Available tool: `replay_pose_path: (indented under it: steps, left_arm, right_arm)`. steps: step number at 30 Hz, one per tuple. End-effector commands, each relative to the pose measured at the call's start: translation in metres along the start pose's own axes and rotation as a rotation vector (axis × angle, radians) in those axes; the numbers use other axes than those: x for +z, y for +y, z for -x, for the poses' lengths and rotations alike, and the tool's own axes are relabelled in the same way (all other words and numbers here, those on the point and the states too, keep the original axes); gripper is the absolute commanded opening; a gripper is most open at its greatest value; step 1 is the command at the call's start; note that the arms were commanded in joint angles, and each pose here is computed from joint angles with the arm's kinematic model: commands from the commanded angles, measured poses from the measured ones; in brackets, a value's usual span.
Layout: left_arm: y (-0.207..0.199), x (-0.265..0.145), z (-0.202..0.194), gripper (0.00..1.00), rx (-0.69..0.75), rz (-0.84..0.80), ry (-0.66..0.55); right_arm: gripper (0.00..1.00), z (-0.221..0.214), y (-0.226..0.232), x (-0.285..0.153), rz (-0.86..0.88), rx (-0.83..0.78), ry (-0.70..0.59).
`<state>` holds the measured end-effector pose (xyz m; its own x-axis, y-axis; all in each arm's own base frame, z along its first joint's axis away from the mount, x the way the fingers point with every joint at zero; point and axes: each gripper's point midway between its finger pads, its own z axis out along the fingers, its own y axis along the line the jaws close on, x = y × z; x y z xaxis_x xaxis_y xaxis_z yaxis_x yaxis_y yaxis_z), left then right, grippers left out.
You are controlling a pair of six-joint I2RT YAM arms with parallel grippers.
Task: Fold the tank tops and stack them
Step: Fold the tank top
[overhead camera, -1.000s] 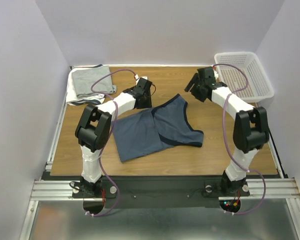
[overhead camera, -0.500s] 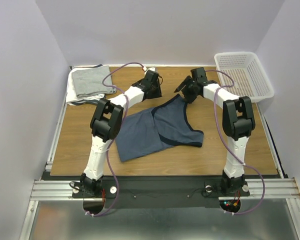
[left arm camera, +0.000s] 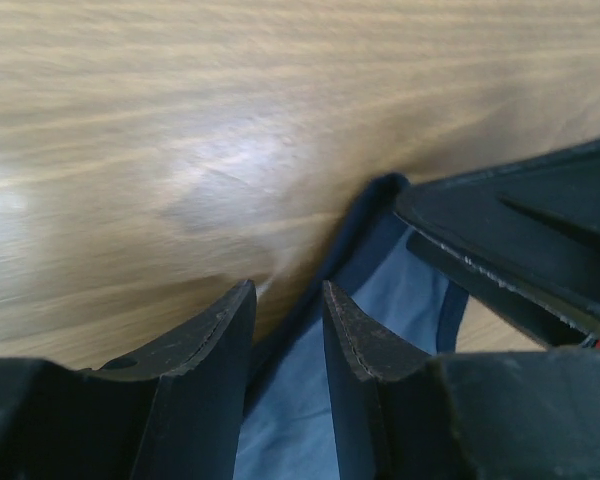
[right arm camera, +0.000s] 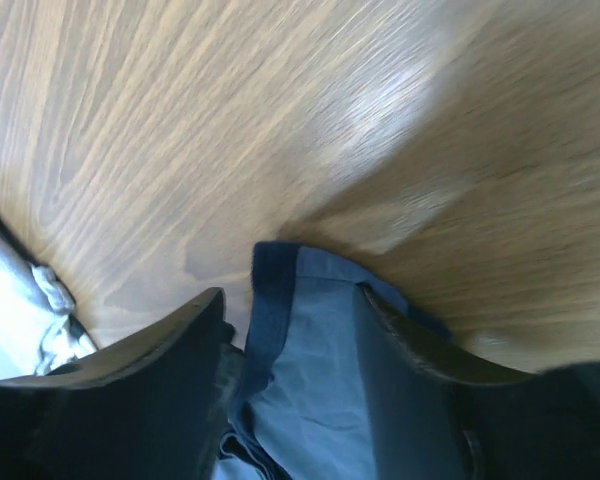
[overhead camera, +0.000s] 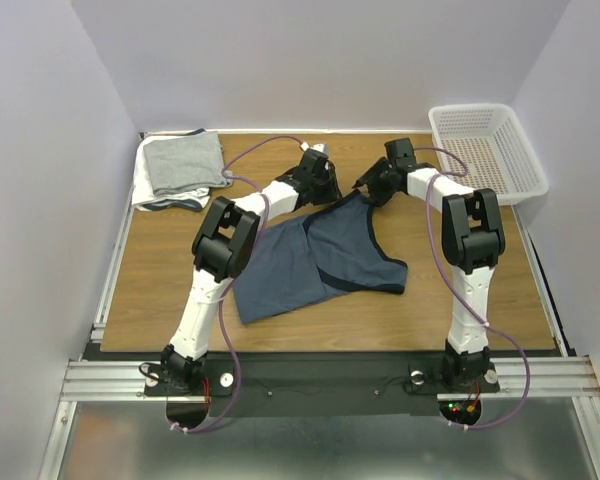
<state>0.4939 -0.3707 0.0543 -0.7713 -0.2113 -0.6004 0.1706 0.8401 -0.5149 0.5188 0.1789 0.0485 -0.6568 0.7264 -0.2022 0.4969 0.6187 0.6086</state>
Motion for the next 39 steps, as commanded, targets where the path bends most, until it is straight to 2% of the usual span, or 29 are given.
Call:
replay_pose_path:
  steps: [1,8,9,10,17,25,26,27,31,39]
  left_arm:
    - [-0.042,-0.003,0.018,0.44,0.015,-0.125,-0.047]
    - [-0.052,0.000,0.014,0.44,0.012,-0.174,-0.042]
    - [-0.054,-0.001,0.014,0.44,0.013,-0.182,-0.042]
    - [-0.056,-0.001,0.014,0.44,0.015,-0.189,-0.042]
    - [-0.072,-0.006,-0.003,0.43,0.041,-0.270,-0.014]
    - [-0.076,-0.004,-0.020,0.42,0.049,-0.290,0.014]
    - [-0.076,-0.005,-0.021,0.42,0.051,-0.292,0.016]
    - [-0.077,-0.005,-0.024,0.42,0.052,-0.295,0.019]
    - [-0.076,-0.003,-0.029,0.41,0.052,-0.295,0.029]
    - [-0.077,-0.003,-0.034,0.41,0.053,-0.294,0.027]
  right_arm:
    - [0.58,0.019,0.021,-0.004,0.062,-0.004,-0.042]
    - [0.51,0.021,0.011,-0.008,0.044,-0.031,-0.052]
    - [0.45,0.020,0.006,-0.006,0.032,-0.034,-0.052]
    - [0.45,0.021,0.005,-0.008,0.030,-0.043,-0.058]
    - [0.45,0.021,0.003,-0.010,0.041,-0.084,-0.070]
    - [0.45,0.025,0.010,-0.014,0.060,-0.095,-0.078]
    - [0.44,0.024,0.010,-0.014,0.061,-0.101,-0.078]
    - [0.38,0.025,0.010,-0.015,0.062,-0.102,-0.080]
    - [0.31,0.025,0.010,-0.020,0.063,-0.116,-0.087]
    - [0.33,0.026,0.009,-0.039,0.061,-0.167,-0.117]
